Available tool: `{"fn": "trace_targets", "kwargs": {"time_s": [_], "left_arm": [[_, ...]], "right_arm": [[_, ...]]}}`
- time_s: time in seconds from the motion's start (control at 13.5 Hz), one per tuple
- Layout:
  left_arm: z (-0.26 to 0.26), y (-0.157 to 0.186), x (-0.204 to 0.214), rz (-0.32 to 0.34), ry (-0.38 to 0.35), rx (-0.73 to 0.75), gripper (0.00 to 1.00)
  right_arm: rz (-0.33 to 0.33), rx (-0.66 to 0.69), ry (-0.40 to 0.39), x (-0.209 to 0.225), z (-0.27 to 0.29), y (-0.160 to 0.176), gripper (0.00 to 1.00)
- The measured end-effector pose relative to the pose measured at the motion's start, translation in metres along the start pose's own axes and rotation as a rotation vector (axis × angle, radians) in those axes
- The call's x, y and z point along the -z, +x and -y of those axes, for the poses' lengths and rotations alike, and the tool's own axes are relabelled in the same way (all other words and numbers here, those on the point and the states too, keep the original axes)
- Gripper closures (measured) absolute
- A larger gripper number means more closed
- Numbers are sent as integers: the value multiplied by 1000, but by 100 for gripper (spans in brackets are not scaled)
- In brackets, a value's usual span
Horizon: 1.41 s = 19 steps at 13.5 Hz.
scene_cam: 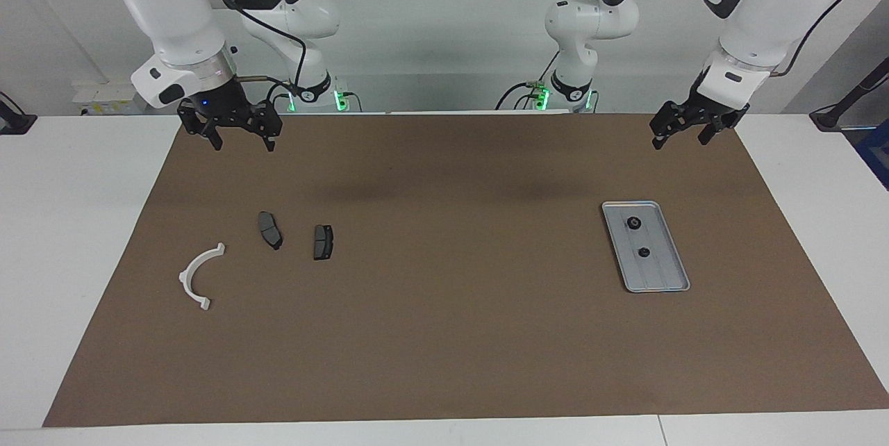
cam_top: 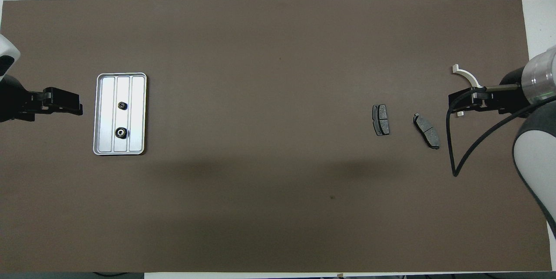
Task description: Place bearing gear from tray to pile
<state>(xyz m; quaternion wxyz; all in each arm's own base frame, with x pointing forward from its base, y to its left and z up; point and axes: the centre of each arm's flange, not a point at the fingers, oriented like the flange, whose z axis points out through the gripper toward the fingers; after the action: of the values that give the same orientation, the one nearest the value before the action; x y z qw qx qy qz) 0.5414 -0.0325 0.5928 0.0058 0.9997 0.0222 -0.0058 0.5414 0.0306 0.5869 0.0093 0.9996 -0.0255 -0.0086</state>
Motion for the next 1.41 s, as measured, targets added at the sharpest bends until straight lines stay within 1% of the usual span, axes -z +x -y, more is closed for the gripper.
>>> {"fn": "trace_targets", "kwargs": {"time_s": [0.45, 0.59, 0.74, 0.89, 1.11, 1.26, 1.41], "left_arm": [[0, 0, -1, 3, 0, 1, 0], [2, -1, -6, 7, 2, -2, 0], [12, 2, -18, -5, 2, -4, 0], [26, 6, -46, -12, 1, -2, 0], [30, 7, -116, -6, 2, -19, 0], [34, 2, -163, -5, 2, -18, 0], [36, -8, -195, -6, 3, -24, 0]], "right_arm": [[0, 0, 0, 0, 0, 0, 0], [0, 0, 0, 0, 0, 0, 0], [0, 0, 0, 0, 0, 0, 0], [0, 0, 0, 0, 0, 0, 0], [0, 0, 0, 0, 0, 0, 0], [0, 0, 0, 0, 0, 0, 0], [0, 0, 0, 0, 0, 0, 0]]}}
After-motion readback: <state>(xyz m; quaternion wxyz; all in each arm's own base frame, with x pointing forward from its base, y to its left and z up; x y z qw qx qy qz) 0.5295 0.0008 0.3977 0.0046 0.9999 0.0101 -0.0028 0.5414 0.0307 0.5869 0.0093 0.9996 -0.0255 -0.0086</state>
